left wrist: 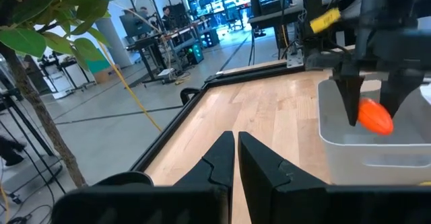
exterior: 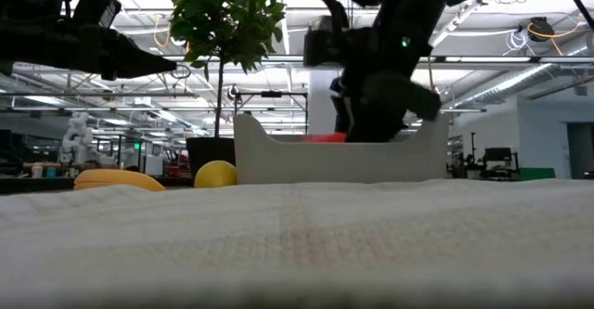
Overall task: Pick and placing Produce into tupperware
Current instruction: Put the carrot into the gray bin
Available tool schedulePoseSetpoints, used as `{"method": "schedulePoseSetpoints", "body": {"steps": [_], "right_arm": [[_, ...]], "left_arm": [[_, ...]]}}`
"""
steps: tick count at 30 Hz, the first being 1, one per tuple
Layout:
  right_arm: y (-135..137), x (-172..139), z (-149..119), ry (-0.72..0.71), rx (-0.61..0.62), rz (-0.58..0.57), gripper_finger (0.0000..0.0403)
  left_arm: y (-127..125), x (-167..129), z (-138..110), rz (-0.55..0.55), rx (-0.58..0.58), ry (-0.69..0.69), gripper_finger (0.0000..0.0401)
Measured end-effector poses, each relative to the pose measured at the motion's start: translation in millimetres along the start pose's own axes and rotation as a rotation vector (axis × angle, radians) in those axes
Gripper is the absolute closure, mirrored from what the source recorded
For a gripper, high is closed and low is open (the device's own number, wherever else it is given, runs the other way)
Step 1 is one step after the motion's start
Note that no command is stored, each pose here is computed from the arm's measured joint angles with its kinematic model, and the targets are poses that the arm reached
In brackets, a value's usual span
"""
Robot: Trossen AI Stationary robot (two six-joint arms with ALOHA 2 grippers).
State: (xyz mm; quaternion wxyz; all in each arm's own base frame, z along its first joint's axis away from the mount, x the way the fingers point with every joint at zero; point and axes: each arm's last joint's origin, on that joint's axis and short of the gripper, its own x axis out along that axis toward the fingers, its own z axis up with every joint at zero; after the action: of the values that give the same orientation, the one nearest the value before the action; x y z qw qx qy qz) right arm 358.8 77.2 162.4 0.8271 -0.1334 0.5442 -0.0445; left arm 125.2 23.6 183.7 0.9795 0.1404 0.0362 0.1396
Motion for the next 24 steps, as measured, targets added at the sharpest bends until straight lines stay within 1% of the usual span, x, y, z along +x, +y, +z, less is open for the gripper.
{"method": "schedulePoseSetpoints", "body": {"steps": [4, 18, 21, 24], "right_arm": [[3.3, 8.4, -2.8, 0.028, -0.02, 0.0, 0.0239], [3.1, 7.8, -2.3, 0.024, -0.018, 0.002, 0.0238], [3.9, 7.2, -2.1, 0.023, -0.016, 0.035, 0.0236], [4.2, 7.2, -2.2, 0.025, -0.002, 0.054, 0.0223]], "left_arm": [[0.0, 0.0, -0.1, -0.001, 0.0, 0.002, 0.0375], [-0.1, 0.0, -0.5, -0.001, -0.002, 0.006, 0.0375], [-0.1, 0.0, -0.5, -0.001, -0.002, 0.006, 0.0375], [-0.1, 0.0, -0.6, -0.002, -0.002, 0.007, 0.0375]]}}
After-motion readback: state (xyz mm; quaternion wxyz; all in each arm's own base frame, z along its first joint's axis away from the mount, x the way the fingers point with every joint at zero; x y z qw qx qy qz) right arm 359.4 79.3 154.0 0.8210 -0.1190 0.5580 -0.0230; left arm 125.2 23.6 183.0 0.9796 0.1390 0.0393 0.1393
